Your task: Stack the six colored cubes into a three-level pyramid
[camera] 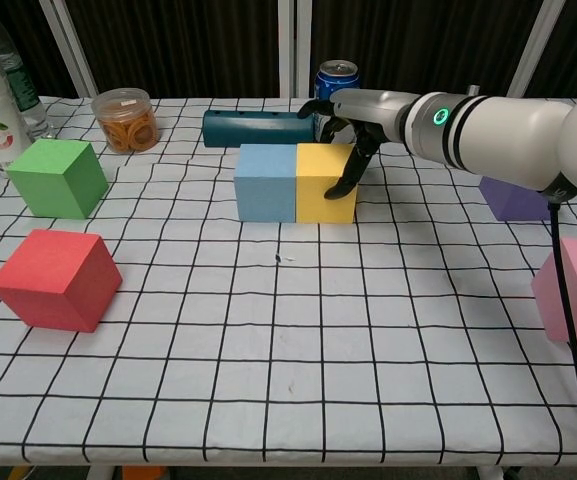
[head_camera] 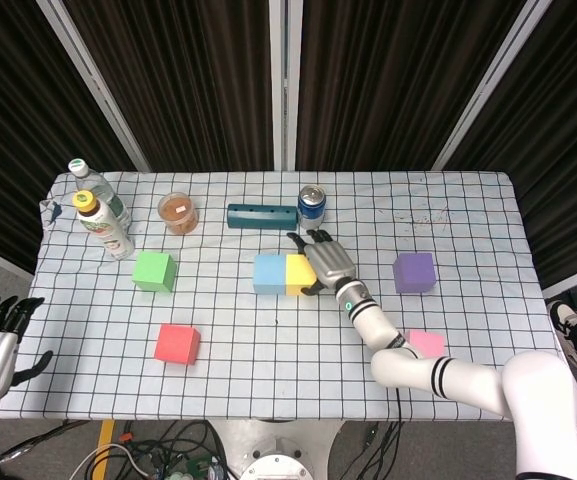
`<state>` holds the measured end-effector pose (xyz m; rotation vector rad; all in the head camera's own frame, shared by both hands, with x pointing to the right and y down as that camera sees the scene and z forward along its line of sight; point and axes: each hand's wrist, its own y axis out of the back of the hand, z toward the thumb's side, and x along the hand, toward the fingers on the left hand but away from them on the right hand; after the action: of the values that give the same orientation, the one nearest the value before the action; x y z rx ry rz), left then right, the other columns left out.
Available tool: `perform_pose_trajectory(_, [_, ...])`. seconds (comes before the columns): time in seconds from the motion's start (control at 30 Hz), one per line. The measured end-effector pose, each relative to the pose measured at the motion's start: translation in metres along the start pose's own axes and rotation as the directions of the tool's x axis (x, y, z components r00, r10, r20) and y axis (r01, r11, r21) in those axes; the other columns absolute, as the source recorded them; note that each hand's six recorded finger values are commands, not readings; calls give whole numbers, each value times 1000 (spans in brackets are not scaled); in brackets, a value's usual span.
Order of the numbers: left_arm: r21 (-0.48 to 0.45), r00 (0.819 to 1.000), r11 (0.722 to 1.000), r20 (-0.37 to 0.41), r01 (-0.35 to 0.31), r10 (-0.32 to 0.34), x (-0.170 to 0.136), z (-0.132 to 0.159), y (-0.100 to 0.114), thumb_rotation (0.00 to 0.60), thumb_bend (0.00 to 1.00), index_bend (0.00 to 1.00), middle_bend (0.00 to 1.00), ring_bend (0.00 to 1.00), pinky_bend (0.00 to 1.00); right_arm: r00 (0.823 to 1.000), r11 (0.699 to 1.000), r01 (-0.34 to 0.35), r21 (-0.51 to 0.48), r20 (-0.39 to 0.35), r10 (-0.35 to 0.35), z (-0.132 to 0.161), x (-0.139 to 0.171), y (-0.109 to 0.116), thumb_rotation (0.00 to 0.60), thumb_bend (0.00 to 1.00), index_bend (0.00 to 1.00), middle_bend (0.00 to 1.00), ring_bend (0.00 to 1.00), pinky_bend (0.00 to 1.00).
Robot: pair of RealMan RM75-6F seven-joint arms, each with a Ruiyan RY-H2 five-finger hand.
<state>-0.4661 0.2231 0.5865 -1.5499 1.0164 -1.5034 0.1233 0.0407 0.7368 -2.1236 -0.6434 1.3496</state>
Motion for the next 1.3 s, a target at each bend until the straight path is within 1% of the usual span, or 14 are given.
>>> perform_pose_trajectory(0.27, [0,1000,1000,0,1,-1,0,-1,0,600,212,143,144,80,49,1000,1000,2,-5,0,-2,3,-2,0,600,132,1,340,19,0])
perform_pose_trajectory(0.73, [-2,1000,1000,0,-1,1,-1,-1,0,600,212,143,144,80,49,1000,1000,-6,-14,-3,6,3,2,-1,600,120,0,225,3,0])
perform_pose_trajectory(1.03, [-1,1000,1000,5,-5,5,-2,0,1,600,212,143,144,80,49,1000,1000,-14,-23,-13,14,-1,15,0,600,117,0,162,0,0])
perform_pose_trajectory(1.1, [0,1000,1000,4,-8,8,-2,-1,2,600,211,143,144,80,49,1000,1000,-12,-26,-20,12,-2,21,3,600,111,0,145,0,0])
perform_pose_trajectory(1.2, [3,1000,1000,4,-9,9,-1,-1,3,600,211,143,144,80,49,1000,999,4,-34,-30,-5,-7,33,12,600,104,0,148,0,0])
perform_pose_trajectory(1.3, [0,1000,1000,13,-16,16,3,0,5,600,210,143,144,80,49,999,998,42,-44,-30,-43,-20,52,28,600,104,0,162,0,0])
